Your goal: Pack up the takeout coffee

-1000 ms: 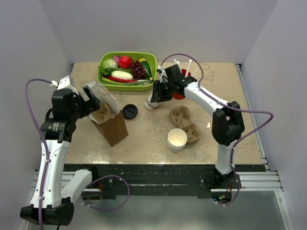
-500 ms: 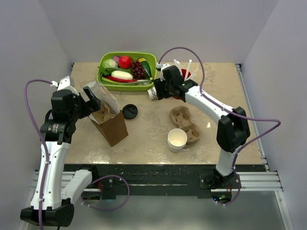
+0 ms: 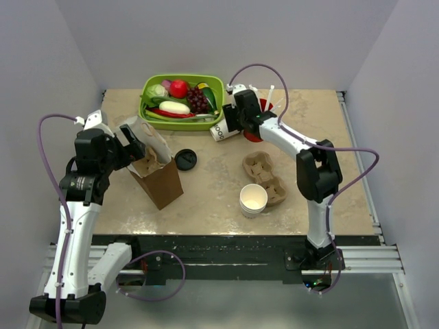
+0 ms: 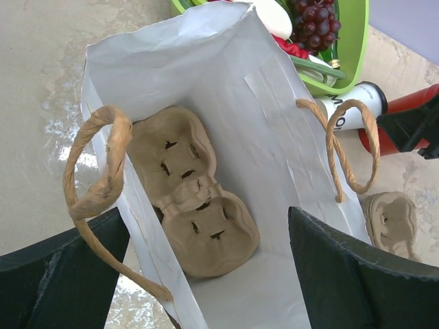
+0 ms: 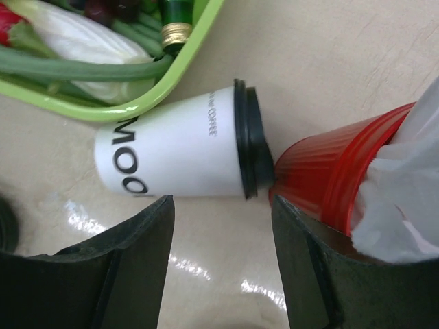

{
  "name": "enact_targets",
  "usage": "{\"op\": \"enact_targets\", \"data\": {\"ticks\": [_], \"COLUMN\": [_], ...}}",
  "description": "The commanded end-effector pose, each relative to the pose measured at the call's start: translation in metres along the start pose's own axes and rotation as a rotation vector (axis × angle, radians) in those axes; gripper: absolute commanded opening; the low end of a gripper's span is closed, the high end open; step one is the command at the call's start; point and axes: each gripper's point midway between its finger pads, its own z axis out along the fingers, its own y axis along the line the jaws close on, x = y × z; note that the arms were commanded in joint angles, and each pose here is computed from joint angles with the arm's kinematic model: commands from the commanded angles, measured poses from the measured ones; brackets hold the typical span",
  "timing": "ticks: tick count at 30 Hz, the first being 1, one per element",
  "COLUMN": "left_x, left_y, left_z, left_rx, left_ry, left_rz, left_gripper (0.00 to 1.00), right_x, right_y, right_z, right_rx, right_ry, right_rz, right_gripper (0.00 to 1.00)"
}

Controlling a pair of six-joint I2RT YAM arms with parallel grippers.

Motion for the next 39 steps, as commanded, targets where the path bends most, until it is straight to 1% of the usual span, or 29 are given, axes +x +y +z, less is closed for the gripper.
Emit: {"op": "enact_targets", "data": {"ticks": [1,9,11,15,17,21,24,26,30,31,33,34,36,37,38,39], "left_x": [-0.008,-0.012,-0.012,-0.015,-0.016,-0.018,-0.018,-0.018,-0.020,-0.020,-0.020,-0.021,-0.022,-0.021,-0.021,-0.022], "left_y": [-0.003,-0.001,0.000,0.000,-0.001,-0.001,-0.002,-0.004,-0.004,-0.004,-0.004,-0.004,-0.004,-0.004,-0.004,-0.004], "left_z": [0.000,-0.002,-0.003,-0.005,-0.004,-0.005,-0.006,-0.008,-0.012,-0.012,-0.014,-0.015,-0.016,-0.017,-0.017,-0.019], "left_rx": [0.012,-0.010,-0.021,-0.022,-0.023,-0.022,-0.018,-0.011,-0.010,-0.012,-0.011,-0.010,-0.009,-0.010,-0.007,-0.008], "left_ry": [-0.020,-0.022,-0.020,-0.029,-0.026,-0.029,-0.029,-0.029,-0.042,-0.042,-0.043,-0.046,-0.051,-0.051,-0.051,-0.055], "left_rz": [0.004,0.007,0.007,0.008,0.007,0.007,0.000,-0.003,-0.009,-0.009,-0.012,-0.014,-0.014,-0.014,-0.014,-0.017], "left_gripper": [1.00,1.00,1.00,1.00,1.00,1.00,1.00,1.00,1.00,1.00,0.99,0.99,0.99,0.99,0.99,0.99], "right_x": [-0.046,-0.047,-0.047,-0.028,-0.023,-0.009,-0.004,-0.008,-0.008,-0.008,-0.011,-0.013,-0.015,-0.016,-0.017,-0.018], "right_y": [-0.014,-0.031,-0.027,-0.013,-0.013,-0.004,0.001,0.002,-0.002,-0.003,-0.004,-0.004,-0.005,-0.005,-0.005,-0.005], "right_z": [0.012,0.041,0.042,0.050,0.051,0.048,0.043,0.037,0.030,0.029,0.024,0.022,0.019,0.018,0.016,0.014], "right_rx": [0.006,0.011,-0.019,-0.089,-0.089,-0.126,-0.154,-0.159,-0.141,-0.137,-0.130,-0.131,-0.133,-0.133,-0.134,-0.136], "right_ry": [-0.131,-0.118,-0.111,-0.039,-0.027,0.010,0.029,0.018,-0.006,-0.011,-0.030,-0.037,-0.051,-0.056,-0.062,-0.067], "right_rz": [0.038,0.064,0.067,0.076,0.103,0.135,0.162,0.170,0.192,0.198,0.204,0.208,0.207,0.196,0.192,0.189], "right_gripper": [0.61,0.62,0.61,0.59,0.57,0.55,0.52,0.50,0.38,0.31,0.23,0.17,0.11,0.05,0.01,0.00]}}
